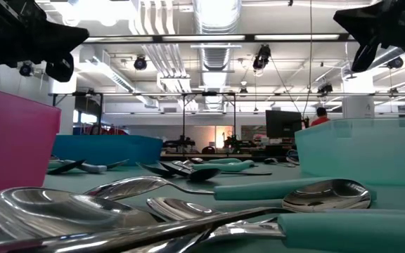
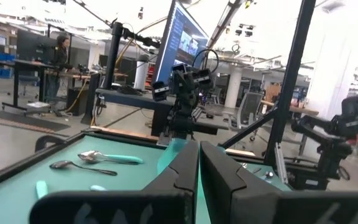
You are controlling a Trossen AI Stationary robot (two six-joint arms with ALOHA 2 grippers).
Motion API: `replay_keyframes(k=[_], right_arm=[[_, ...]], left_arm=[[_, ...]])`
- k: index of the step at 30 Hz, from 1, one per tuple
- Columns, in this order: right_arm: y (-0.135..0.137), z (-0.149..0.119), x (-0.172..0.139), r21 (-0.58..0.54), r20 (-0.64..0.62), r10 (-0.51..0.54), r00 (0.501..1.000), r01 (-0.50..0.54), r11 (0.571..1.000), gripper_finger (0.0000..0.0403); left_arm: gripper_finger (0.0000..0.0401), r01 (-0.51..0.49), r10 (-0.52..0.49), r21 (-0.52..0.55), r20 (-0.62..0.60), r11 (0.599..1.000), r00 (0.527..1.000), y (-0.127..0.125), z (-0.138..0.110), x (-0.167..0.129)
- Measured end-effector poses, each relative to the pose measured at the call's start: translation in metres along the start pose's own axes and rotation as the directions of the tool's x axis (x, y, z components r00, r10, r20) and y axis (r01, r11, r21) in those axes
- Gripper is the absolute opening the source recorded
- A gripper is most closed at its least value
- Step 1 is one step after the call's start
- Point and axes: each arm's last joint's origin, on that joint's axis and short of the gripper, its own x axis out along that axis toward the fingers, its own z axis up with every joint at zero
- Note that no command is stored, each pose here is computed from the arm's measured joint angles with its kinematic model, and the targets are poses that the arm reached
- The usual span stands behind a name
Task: Sort silverware by color (type)
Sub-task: Put the green spoon into the green bin
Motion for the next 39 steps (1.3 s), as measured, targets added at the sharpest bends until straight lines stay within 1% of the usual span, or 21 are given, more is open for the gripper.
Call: replay_keyframes(k=[3, 5, 10, 13, 16, 20, 22, 24, 26, 29, 30, 32, 33, 34, 35, 37, 39], right_arm=[[0.000, 0.001, 0.000, -0.011, 0.003, 0.001, 1.000, -0.001, 1.000, 0.0018], [0.000, 0.001, 0.000, -0.035, 0.006, -0.012, 1.000, 0.012, 0.999, 0.0018], [-0.001, 0.000, 0.001, -0.046, 0.010, -0.054, 0.998, 0.054, 0.997, 0.0018], [-0.003, -0.002, 0.001, -0.050, 0.002, -0.105, 0.995, 0.105, 0.993, 0.0018], [-0.006, -0.006, 0.002, -0.022, -0.028, -0.172, 0.985, 0.171, 0.985, 0.0018], [-0.009, -0.011, 0.003, -0.012, -0.057, -0.237, 0.970, 0.236, 0.972, 0.0018], [-0.010, -0.012, 0.004, -0.015, -0.060, -0.245, 0.968, 0.244, 0.970, 0.0018], [-0.008, -0.008, 0.006, -0.025, -0.072, -0.264, 0.962, 0.263, 0.964, 0.0018], [-0.004, 0.001, 0.011, -0.042, -0.084, -0.270, 0.959, 0.268, 0.963, 0.0018], [0.004, 0.016, 0.020, -0.107, -0.123, -0.288, 0.950, 0.276, 0.955, 0.0018], [0.005, 0.021, 0.023, -0.132, -0.144, -0.309, 0.940, 0.292, 0.947, 0.0018], [0.007, 0.027, 0.028, -0.182, -0.199, -0.395, 0.897, 0.362, 0.914, 0.0018], [0.007, 0.029, 0.028, -0.201, -0.231, -0.455, 0.860, 0.415, 0.887, 0.0018], [0.006, 0.030, 0.028, -0.225, -0.266, -0.525, 0.809, 0.477, 0.849, 0.0018], [0.004, 0.030, 0.027, -0.243, -0.297, -0.590, 0.750, 0.539, 0.807, 0.0018], [0.002, 0.030, 0.023, -0.272, -0.353, -0.686, 0.636, 0.632, 0.726, 0.0018], [0.000, 0.028, 0.020, -0.289, -0.405, -0.733, 0.547, 0.684, 0.670, 0.0018]], left_arm=[[0.0000, -0.015, 0.015, -0.033, -0.002, 0.999, 1.000, 0.000, 0.000, 0.000], [0.0000, -0.034, 0.034, -0.032, -0.003, 0.999, 0.999, 0.001, -0.001, 0.001], [0.0000, -0.146, 0.144, 0.040, 0.056, 0.988, 0.988, 0.004, 0.004, 0.002], [0.0000, -0.203, 0.198, 0.042, 0.101, 0.978, 0.975, 0.005, 0.007, 0.002], [0.0000, -0.239, 0.237, 0.006, 0.112, 0.971, 0.965, 0.006, 0.008, 0.003], [0.0000, -0.235, 0.241, -0.066, 0.109, 0.970, 0.964, 0.006, 0.008, 0.005], [0.0000, -0.227, 0.239, -0.112, 0.118, 0.968, 0.964, 0.006, 0.009, 0.006], [0.0000, -0.218, 0.236, -0.136, 0.137, 0.966, 0.962, 0.004, 0.016, 0.007], [0.0000, -0.213, 0.233, -0.135, 0.157, 0.968, 0.960, 0.002, 0.029, 0.010], [0.0000, -0.229, 0.236, -0.066, 0.140, 0.971, 0.962, -0.002, 0.045, 0.018], [0.0000, -0.242, 0.245, -0.038, 0.124, 0.969, 0.961, -0.002, 0.050, 0.021], [0.0000, -0.305, 0.305, -0.006, 0.076, 0.952, 0.949, -0.003, 0.060, 0.027], [0.0000, -0.361, 0.361, 0.003, 0.038, 0.932, 0.932, -0.002, 0.062, 0.029], [0.0000, -0.426, 0.426, 0.014, -0.010, 0.905, 0.905, -0.001, 0.063, 0.031], [0.0000, -0.489, 0.490, 0.029, -0.066, 0.872, 0.869, 0.001, 0.062, 0.033], [0.0000, -0.600, 0.601, 0.063, -0.173, 0.797, 0.780, 0.003, 0.061, 0.033], [0.0000, -0.678, 0.672, 0.084, -0.259, 0.731, 0.693, 0.005, 0.062, 0.031]])
